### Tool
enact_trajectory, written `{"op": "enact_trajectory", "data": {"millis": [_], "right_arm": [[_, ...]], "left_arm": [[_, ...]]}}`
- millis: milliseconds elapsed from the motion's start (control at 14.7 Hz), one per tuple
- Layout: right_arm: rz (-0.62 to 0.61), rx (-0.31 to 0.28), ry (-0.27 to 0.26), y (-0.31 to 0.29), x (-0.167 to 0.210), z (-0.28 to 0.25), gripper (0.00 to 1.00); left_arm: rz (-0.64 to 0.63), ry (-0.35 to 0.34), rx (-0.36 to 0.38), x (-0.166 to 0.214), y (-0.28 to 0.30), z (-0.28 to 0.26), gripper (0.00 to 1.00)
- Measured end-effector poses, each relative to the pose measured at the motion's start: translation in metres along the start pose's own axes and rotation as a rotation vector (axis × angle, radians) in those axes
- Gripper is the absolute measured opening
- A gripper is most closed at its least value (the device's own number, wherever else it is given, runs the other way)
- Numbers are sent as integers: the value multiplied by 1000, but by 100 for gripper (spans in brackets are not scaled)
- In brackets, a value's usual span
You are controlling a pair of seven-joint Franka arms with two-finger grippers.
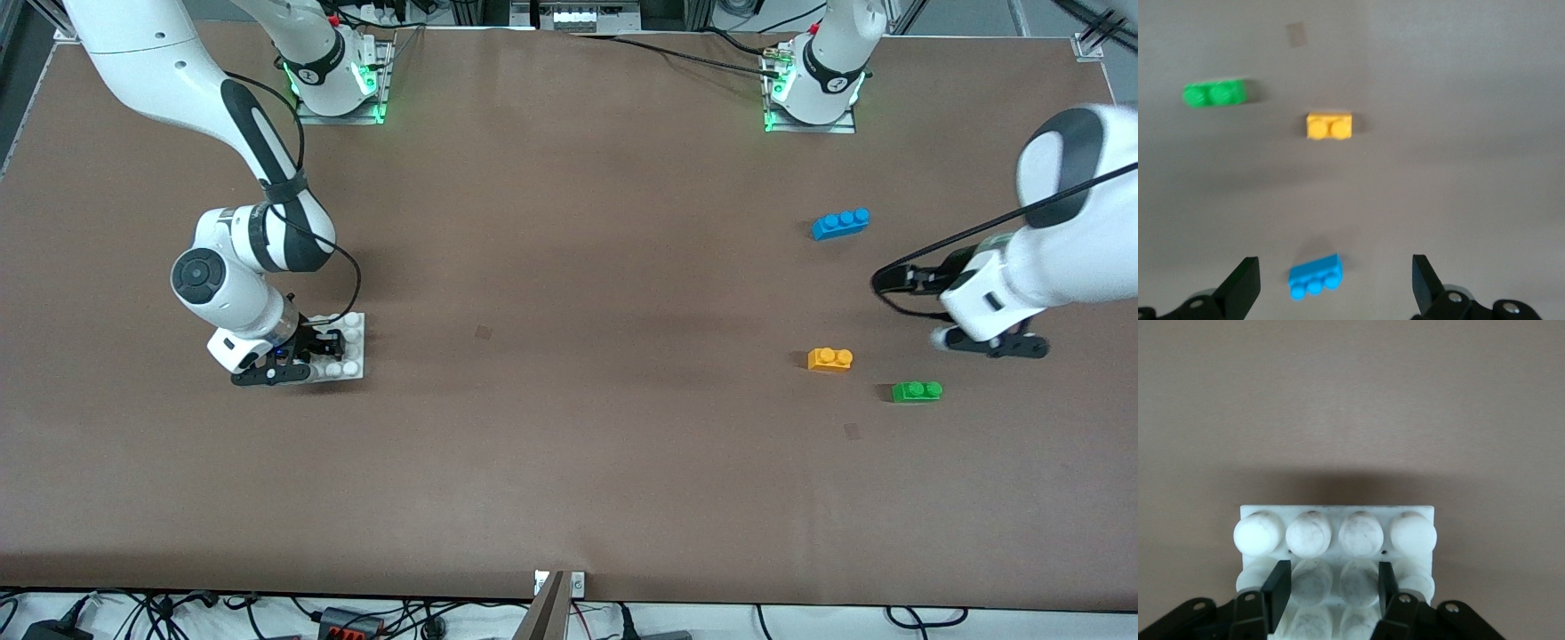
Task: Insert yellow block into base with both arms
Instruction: 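Slide the base with the right gripper while the left gripper reaches the yellow block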
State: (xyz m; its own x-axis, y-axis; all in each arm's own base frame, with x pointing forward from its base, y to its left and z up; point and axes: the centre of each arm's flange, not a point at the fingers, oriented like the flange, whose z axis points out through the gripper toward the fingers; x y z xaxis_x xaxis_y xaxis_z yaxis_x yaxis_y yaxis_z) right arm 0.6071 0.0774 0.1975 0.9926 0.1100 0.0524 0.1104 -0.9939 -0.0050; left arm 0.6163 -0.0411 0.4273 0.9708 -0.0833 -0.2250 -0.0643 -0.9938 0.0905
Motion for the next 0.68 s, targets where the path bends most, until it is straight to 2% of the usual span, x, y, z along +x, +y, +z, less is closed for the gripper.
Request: {"op": "enact_trajectory", "data": {"millis": [136, 340, 680], "right_arm": [[0, 0, -2, -1, 0, 2, 63], [17, -2, -4, -6, 0, 1, 59], [70, 4, -2, -87, -5, -1, 56]], "left_arm": [[15, 40, 5, 9, 10, 35, 100], [25, 78, 12, 12, 16, 81, 100], [54, 162, 24, 17, 11, 133, 100]]}}
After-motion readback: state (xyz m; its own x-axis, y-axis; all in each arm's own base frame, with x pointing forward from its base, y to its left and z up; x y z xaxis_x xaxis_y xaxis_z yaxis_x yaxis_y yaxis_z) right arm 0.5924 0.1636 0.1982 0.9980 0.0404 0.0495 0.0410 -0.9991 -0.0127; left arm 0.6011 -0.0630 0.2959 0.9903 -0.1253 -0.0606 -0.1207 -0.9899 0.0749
